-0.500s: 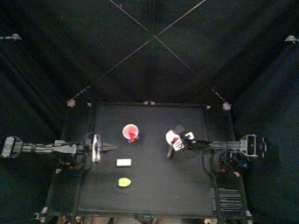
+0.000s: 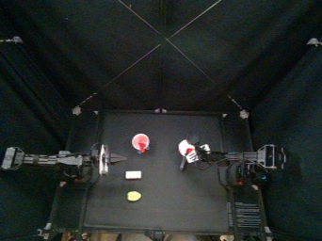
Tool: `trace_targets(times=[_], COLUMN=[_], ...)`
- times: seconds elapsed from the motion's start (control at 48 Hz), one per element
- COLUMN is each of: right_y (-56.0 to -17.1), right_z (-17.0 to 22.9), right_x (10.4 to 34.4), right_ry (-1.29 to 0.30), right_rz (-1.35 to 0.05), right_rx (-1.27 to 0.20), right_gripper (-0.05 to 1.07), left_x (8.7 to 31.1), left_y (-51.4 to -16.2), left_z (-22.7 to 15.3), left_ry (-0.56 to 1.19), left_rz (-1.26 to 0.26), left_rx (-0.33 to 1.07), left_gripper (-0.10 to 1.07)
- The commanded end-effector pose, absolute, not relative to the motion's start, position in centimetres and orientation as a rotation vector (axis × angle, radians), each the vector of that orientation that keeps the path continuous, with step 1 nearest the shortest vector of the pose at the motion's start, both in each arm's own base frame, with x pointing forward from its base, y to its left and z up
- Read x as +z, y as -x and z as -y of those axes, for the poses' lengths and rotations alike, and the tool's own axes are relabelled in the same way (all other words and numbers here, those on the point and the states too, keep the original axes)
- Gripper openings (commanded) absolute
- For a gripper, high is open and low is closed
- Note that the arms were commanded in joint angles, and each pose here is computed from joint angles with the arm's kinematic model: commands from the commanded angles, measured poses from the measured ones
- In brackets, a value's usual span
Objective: Grab apple
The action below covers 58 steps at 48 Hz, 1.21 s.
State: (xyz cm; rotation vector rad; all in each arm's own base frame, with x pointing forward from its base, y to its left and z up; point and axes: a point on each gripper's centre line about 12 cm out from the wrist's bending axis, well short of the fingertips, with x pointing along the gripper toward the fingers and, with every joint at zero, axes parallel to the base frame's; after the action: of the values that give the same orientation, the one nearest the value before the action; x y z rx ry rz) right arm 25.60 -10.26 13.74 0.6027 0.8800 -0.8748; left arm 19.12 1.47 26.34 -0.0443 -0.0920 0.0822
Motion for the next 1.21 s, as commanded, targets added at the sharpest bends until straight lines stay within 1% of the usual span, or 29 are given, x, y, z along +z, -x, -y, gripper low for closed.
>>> trace_targets(times=[0.0,0.458,1.188], right_y=[-25.9,-25.9,-26.2], right_z=[10.5,11.5,11.4], right_x=[14.0,12.6,12.0], right_ry=[-0.601,-0.597,-0.571], right_rz=[-0.87,-0.905,-0.919], right_rx=[-0.877,-0.903,-0.88], right_gripper=[1.02,1.01,1.0], left_x=[26.8,26.8,26.8], left_y=[-19.3,-19.3,-19.3], left_z=[-1.5,-1.5,-1.5], left_ry=[0.044,0.044,0.044], left_rz=[0.107,0.107,0.106], left_rx=[0.085,0.085,0.085], left_gripper=[-0.03,-0.03,-0.03])
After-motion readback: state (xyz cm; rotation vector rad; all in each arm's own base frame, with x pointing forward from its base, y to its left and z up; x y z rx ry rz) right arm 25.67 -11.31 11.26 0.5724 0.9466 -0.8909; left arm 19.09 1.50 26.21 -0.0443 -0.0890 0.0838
